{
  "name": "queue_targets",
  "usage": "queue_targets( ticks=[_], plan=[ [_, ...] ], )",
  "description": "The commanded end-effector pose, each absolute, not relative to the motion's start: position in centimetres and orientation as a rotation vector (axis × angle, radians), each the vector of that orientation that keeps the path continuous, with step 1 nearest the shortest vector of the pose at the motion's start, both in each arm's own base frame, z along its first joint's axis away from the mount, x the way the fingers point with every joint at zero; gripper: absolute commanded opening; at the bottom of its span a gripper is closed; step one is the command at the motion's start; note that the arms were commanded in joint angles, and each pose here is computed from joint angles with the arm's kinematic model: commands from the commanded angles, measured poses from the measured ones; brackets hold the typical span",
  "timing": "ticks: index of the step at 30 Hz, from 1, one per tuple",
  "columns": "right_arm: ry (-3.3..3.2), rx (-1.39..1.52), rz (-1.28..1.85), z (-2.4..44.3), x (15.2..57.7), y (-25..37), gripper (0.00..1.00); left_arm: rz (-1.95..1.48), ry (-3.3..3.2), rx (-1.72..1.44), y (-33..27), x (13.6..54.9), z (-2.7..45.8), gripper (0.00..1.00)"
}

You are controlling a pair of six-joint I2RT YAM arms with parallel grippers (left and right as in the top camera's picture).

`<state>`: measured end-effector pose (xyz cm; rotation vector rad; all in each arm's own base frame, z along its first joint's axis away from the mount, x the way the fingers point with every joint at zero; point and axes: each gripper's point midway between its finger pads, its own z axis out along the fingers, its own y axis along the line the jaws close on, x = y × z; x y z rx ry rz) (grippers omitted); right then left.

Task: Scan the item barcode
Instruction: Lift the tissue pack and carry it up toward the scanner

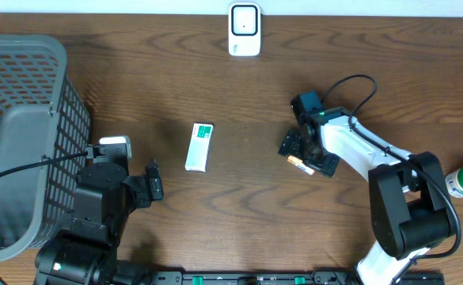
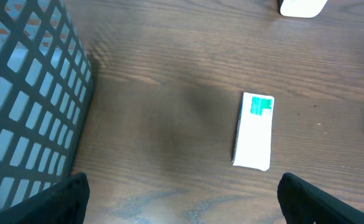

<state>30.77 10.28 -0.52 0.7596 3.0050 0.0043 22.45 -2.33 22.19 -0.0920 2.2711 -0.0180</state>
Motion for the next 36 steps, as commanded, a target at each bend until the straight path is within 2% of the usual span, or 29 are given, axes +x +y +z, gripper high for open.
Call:
queue_targets(
  ticks=[1,6,21,27,36],
  plan=[
    [3.052,0.801,-0.042,-2.9,30.0,9.0,0.92,-0.004,2.261,-0.11,-2.0,22.5,22.5,0.96],
    [3.107,0.815,-0.019,-4.1,29.2,9.6,0.81,-0.004,2.261,-0.11,-2.0,22.5,22.5,0.96],
    [3.225,0.823,0.205,-4.3,27.8,12.2,0.68,-0.004,2.261,-0.11,-2.0,22.5,22.5,0.96],
    [3.305,0.816,0.222,-3.5,26.4,12.4,0.6,-0.004,2.261,-0.11,-2.0,22.5,22.5,0.96],
    [3.408,0.712,0.365,0.4,26.7,14.2,0.57,-0.004,2.261,-0.11,-2.0,22.5,22.5,0.96]
  ],
)
